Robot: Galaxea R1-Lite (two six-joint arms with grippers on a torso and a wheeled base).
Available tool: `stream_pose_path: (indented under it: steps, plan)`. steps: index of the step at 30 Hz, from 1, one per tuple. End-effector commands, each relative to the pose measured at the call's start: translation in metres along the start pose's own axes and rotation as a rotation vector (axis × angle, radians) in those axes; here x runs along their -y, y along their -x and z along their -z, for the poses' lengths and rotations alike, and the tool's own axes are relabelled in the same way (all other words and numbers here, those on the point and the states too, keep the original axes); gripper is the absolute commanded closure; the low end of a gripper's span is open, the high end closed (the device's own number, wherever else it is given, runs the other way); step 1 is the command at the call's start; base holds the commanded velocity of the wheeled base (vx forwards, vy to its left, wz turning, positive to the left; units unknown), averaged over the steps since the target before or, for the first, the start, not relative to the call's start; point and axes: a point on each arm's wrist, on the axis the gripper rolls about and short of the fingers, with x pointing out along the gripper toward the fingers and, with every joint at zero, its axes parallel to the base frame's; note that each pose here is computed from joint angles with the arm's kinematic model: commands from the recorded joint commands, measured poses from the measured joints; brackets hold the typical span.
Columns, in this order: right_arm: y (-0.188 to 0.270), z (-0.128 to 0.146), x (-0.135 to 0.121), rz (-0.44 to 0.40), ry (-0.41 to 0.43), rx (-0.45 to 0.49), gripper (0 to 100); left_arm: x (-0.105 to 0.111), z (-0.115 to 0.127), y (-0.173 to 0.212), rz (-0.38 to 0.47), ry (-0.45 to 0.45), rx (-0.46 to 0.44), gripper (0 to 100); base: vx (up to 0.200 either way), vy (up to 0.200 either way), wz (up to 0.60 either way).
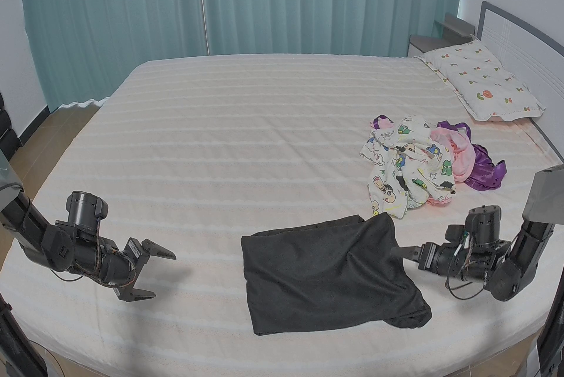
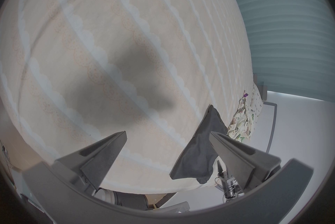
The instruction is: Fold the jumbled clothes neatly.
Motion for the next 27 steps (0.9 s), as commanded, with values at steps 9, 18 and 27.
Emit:
stream_pose_path:
  steps: [9,18,27]
  plan:
    - [-0.095,-0.054,-0.01,0.026,0.032,0.094,0,0.0,0.002,-0.001,-0.005,-0.003,-0.003,0,0.0,0.0,0.0]
    - [-0.123,-0.053,-0.012,0.028,0.041,0.077,100,0.0,0.002,-0.001,-0.005,-0.003,-0.003,0,0.0,0.0,0.0]
    - [-0.122,-0.063,-0.013,0.056,0.003,0.139,100,0.0,0.002,-0.001,-0.005,-0.004,-0.004,0,0.0,0.0,0.0]
